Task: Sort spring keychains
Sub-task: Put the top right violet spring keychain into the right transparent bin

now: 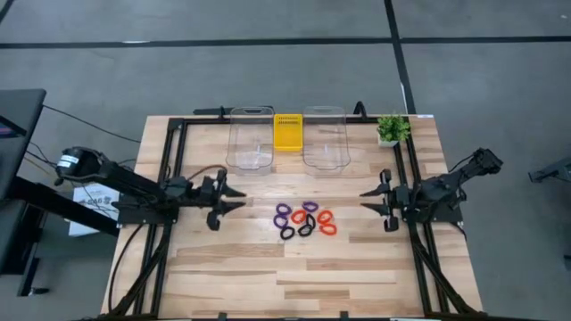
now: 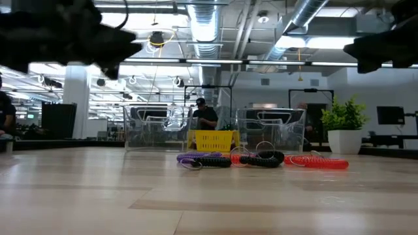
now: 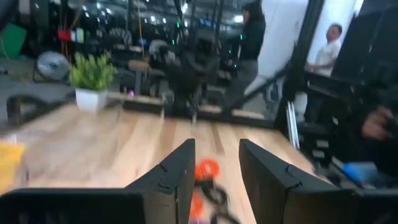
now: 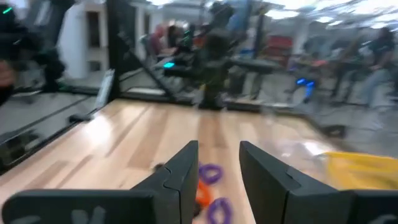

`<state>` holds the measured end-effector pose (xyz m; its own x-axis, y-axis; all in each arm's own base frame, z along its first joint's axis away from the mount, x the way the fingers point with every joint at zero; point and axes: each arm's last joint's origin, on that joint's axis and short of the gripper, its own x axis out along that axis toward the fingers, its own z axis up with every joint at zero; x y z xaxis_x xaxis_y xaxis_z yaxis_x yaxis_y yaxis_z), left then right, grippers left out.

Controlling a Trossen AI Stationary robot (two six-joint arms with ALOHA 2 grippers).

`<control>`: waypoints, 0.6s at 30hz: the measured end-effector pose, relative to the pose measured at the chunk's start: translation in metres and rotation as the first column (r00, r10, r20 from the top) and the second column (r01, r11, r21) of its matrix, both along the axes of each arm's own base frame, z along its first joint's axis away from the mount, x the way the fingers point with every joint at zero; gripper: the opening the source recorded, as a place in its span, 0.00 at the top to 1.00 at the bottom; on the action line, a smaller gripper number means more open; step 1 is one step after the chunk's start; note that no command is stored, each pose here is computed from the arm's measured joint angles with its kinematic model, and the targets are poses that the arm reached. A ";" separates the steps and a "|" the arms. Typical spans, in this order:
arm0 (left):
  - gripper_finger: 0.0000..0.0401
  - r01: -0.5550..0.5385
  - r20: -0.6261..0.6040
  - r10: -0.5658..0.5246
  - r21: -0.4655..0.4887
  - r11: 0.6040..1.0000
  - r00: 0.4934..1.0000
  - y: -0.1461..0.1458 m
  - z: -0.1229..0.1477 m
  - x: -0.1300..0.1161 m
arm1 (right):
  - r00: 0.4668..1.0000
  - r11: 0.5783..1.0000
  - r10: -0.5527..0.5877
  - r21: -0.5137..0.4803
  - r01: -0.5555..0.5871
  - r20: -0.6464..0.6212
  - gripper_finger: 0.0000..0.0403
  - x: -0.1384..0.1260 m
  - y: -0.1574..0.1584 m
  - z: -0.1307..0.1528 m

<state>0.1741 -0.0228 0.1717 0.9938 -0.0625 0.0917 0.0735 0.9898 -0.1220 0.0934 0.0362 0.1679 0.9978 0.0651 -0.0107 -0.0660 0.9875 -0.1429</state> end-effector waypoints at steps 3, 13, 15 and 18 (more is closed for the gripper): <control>0.70 0.030 0.031 -0.030 -0.013 0.999 0.999 0.010 0.016 0.013 | 0.998 0.999 0.053 0.008 -0.052 -0.030 0.73 0.004 0.001 -0.001; 0.70 0.178 -0.095 -0.185 -0.070 0.981 0.978 0.022 0.033 0.051 | 0.965 0.993 0.024 0.120 0.007 -0.260 0.73 0.033 0.010 0.004; 0.70 0.204 -0.107 -0.211 -0.073 0.976 0.972 0.021 0.032 0.057 | 0.939 0.990 0.012 0.137 0.038 -0.344 0.73 0.042 0.014 0.000; 0.70 0.235 -0.132 -0.244 -0.080 0.969 0.961 0.017 0.029 0.066 | 0.890 0.984 -0.011 0.154 0.091 -0.456 0.73 0.057 0.021 -0.008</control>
